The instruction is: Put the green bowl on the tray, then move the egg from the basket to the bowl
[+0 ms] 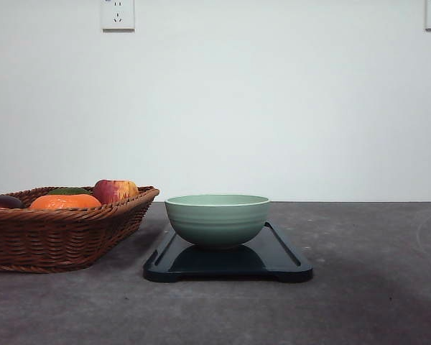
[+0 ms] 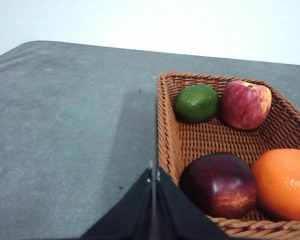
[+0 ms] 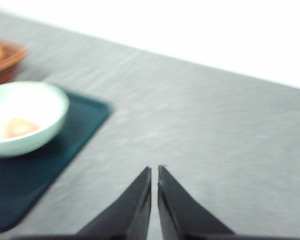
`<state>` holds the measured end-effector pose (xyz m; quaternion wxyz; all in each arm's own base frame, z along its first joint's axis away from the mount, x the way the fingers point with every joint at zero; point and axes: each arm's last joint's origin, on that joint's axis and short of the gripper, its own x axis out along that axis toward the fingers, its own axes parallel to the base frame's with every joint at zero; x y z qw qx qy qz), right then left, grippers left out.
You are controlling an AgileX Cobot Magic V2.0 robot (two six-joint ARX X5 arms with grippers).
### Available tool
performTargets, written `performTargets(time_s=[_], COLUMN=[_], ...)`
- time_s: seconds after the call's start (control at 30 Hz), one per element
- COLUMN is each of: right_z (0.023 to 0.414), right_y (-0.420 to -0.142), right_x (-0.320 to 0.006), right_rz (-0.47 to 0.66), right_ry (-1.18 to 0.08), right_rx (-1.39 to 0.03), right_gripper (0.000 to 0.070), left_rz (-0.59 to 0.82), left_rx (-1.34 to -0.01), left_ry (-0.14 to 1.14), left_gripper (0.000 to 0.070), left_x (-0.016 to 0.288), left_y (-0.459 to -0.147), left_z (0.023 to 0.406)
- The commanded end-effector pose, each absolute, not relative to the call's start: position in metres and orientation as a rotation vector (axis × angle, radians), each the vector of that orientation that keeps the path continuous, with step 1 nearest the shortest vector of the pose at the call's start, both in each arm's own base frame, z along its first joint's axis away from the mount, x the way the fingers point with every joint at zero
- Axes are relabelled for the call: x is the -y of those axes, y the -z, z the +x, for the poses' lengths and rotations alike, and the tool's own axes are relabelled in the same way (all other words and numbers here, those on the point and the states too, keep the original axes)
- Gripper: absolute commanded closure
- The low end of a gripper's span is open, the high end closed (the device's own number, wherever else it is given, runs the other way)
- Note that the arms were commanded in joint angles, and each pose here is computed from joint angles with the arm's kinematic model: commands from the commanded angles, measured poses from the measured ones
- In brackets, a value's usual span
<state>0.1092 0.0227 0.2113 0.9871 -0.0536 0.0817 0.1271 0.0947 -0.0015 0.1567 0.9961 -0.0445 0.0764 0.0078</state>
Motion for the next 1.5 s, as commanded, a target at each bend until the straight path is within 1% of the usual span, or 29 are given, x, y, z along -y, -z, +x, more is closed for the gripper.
performTargets(time_s=[0.0,0.2,0.37,1.47], right_z=[0.104,0.097,0.097,0.097], right_y=[-0.204,-0.172,-0.157,-0.158], right_x=[-0.019,-0.009,-0.007,-0.007], right_rz=[-0.066,-0.022,0.000,-0.001], right_ry=[-0.224,-0.139,-0.112,-0.106], right_rx=[-0.120,-0.089,-0.095,-0.090], right_gripper=[0.0686,0.0686,0.0686,0.0686], left_rz=[-0.088,-0.088,-0.088,-0.088], left_rx=[-0.176,-0.176,-0.176,-0.176], left_ry=[-0.025,-0.025,-0.025,-0.025], left_gripper=[0.0700,0.0700,0.0700,0.0700], left_x=[0.001,0.001,0.001,0.001], left_y=[-0.150,-0.150,-0.150,-0.150], left_z=[0.096,0.096,0.096,0.096])
